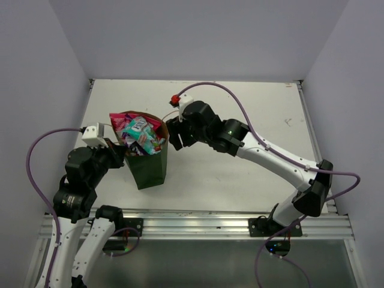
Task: Place the snacks into the paper bag
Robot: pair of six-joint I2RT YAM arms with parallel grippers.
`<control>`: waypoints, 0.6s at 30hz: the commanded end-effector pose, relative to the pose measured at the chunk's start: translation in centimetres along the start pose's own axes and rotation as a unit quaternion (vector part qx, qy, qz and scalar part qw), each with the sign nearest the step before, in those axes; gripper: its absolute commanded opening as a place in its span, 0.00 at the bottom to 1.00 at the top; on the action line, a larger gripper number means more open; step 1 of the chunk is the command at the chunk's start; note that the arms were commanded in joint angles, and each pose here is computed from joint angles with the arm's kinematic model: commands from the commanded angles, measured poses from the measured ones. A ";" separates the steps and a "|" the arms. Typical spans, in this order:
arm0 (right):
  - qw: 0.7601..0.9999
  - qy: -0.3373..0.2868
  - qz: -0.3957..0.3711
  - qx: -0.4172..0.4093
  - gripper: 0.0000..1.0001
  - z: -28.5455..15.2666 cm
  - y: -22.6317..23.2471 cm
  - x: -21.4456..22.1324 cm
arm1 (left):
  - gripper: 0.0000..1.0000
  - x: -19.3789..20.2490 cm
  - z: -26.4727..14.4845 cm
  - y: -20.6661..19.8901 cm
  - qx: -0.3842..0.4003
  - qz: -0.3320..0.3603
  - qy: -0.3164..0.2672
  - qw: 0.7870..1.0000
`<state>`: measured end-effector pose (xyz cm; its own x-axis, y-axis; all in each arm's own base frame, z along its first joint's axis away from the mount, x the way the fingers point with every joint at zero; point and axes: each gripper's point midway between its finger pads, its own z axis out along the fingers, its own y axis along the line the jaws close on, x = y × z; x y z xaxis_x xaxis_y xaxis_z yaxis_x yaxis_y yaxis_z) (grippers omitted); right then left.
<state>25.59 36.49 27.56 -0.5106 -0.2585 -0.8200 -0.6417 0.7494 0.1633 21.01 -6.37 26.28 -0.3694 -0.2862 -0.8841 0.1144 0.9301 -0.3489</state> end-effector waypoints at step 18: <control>0.999 -0.028 0.027 -0.010 0.57 5.5 0.9 -2.3 | 0.00 -0.6 0.8 0.5 -0.013 0.002 -0.017 1.000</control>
<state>28.38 40.12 26.57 -0.5087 -0.2081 -0.8354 -0.6307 0.7505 0.1971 21.30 -5.96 26.37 -0.3533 -0.2899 -0.8894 0.0943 0.9349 -0.3422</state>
